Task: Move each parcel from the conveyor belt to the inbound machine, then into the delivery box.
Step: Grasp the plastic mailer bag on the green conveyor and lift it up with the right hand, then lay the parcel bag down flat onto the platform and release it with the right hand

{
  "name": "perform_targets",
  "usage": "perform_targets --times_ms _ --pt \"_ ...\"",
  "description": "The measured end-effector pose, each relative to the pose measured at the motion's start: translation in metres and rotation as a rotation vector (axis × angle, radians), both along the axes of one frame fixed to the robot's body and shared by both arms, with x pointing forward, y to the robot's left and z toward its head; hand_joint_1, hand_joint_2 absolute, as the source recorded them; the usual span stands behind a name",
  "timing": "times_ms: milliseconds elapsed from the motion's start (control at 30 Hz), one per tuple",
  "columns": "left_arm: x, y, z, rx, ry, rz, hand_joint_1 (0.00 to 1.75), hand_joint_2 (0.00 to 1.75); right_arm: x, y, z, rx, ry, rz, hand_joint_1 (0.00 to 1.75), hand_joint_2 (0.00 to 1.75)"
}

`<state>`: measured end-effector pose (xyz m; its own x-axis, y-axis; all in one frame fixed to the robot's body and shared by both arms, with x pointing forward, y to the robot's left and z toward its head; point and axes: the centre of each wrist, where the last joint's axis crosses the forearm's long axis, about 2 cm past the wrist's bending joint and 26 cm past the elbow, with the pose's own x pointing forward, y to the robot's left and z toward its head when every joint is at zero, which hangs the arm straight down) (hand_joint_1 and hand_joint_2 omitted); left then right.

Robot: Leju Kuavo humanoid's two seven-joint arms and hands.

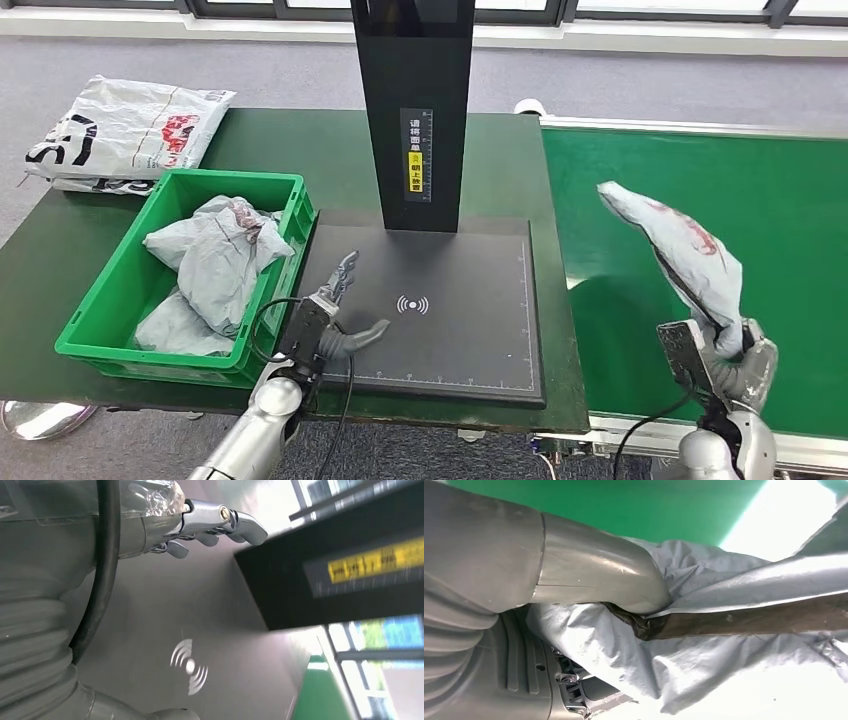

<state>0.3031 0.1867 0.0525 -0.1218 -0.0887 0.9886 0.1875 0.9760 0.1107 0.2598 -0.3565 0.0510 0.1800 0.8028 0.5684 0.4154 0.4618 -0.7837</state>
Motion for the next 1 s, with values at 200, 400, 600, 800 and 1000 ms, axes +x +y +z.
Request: perform_targets --times_ms 200,400,600,800,1000 --pt "0.005 0.007 0.002 0.003 -0.033 0.042 0.00 1.75 -0.009 0.058 0.047 -0.034 -0.212 0.177 1.75 1.75" --pt "0.012 0.005 0.007 0.007 -0.050 0.054 0.00 1.75 -0.011 0.103 0.067 -0.026 -0.237 0.272 1.75 1.75" --pt "0.020 0.002 0.013 0.005 -0.061 0.062 0.00 1.75 -0.002 0.119 0.076 0.035 -0.165 0.364 1.75 1.75" --pt "0.031 0.002 0.022 0.004 -0.062 0.053 0.00 1.75 0.007 0.144 0.073 -0.034 0.142 0.478 1.75 1.75" --pt "0.048 -0.003 0.035 0.005 -0.062 0.037 0.00 1.75 0.004 0.157 0.063 -0.104 0.298 0.520 1.75 1.75"
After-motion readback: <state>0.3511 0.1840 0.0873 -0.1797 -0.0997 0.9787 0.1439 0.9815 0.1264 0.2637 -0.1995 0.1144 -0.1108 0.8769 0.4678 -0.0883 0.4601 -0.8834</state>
